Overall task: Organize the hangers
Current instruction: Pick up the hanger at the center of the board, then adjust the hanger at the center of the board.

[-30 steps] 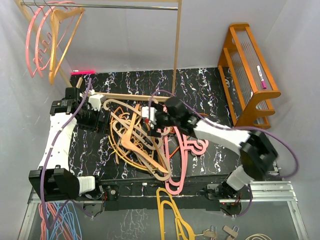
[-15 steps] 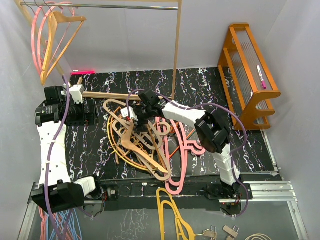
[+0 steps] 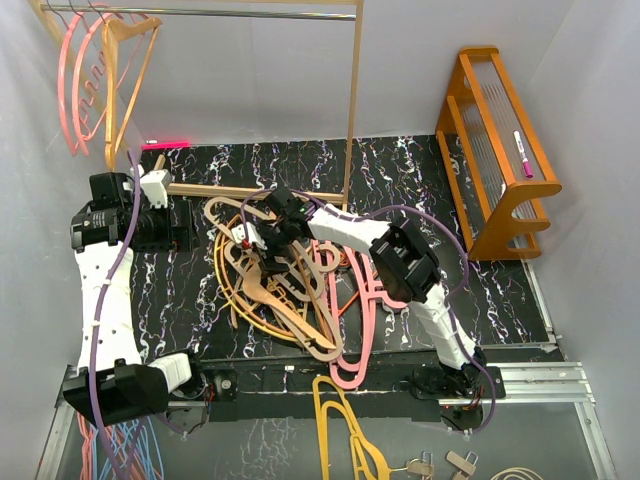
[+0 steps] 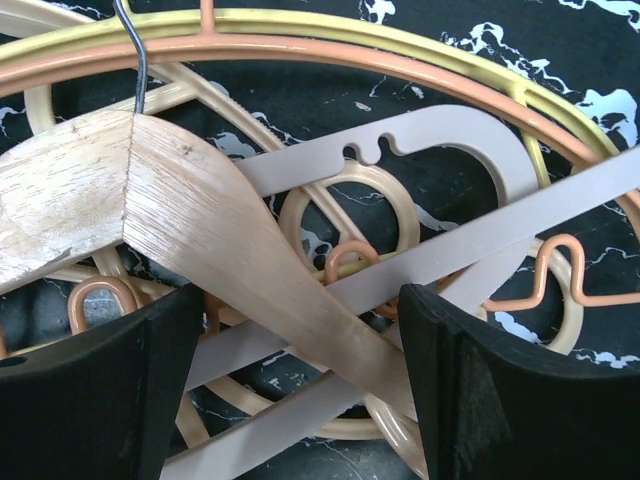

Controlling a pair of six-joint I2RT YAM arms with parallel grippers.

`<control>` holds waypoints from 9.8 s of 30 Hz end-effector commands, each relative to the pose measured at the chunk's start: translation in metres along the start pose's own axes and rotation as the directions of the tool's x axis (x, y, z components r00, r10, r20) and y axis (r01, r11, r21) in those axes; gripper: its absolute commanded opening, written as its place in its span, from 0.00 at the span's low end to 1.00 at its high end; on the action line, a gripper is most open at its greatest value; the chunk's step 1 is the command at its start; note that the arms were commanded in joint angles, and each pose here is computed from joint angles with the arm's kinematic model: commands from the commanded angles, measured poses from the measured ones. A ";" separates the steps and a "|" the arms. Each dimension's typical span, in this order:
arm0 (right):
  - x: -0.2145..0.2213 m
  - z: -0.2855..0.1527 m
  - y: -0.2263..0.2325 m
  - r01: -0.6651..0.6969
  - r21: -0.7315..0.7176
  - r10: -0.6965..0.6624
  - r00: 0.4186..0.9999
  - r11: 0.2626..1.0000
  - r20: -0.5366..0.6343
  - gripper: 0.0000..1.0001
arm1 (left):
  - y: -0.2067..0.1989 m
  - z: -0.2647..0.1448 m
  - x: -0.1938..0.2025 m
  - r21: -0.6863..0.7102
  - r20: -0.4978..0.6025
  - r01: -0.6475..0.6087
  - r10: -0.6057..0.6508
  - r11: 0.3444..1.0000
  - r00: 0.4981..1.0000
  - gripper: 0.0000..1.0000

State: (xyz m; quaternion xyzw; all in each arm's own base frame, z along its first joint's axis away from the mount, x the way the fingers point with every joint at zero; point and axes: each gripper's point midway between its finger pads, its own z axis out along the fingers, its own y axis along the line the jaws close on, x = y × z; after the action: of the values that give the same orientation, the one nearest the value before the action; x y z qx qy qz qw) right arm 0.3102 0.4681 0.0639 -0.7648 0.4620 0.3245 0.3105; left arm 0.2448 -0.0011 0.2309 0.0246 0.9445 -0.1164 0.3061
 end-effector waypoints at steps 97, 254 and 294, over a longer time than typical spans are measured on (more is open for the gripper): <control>-0.060 -0.156 -0.082 -0.144 0.785 -0.145 0.948 0.602 0.285 0.10 | -0.007 -0.001 0.034 0.325 -0.277 -0.124 0.220 0.938 0.935 0.00; -0.254 -0.245 -0.075 -0.536 0.217 -0.046 0.313 0.816 0.948 0.98 | -0.116 -0.302 -0.081 -0.323 0.890 -0.293 0.394 0.900 0.230 0.00; -0.250 -0.134 -0.109 -0.480 0.553 -0.203 0.602 0.681 0.772 0.08 | -0.113 -0.275 -0.087 -0.240 0.873 -0.307 0.343 0.921 0.346 0.28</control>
State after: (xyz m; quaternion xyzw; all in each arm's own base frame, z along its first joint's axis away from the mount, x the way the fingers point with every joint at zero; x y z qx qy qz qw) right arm 0.3166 0.5722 0.3223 -0.3321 0.4367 0.5125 0.6606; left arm 0.1408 -0.0449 0.5121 0.1362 0.6042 -0.0345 0.7843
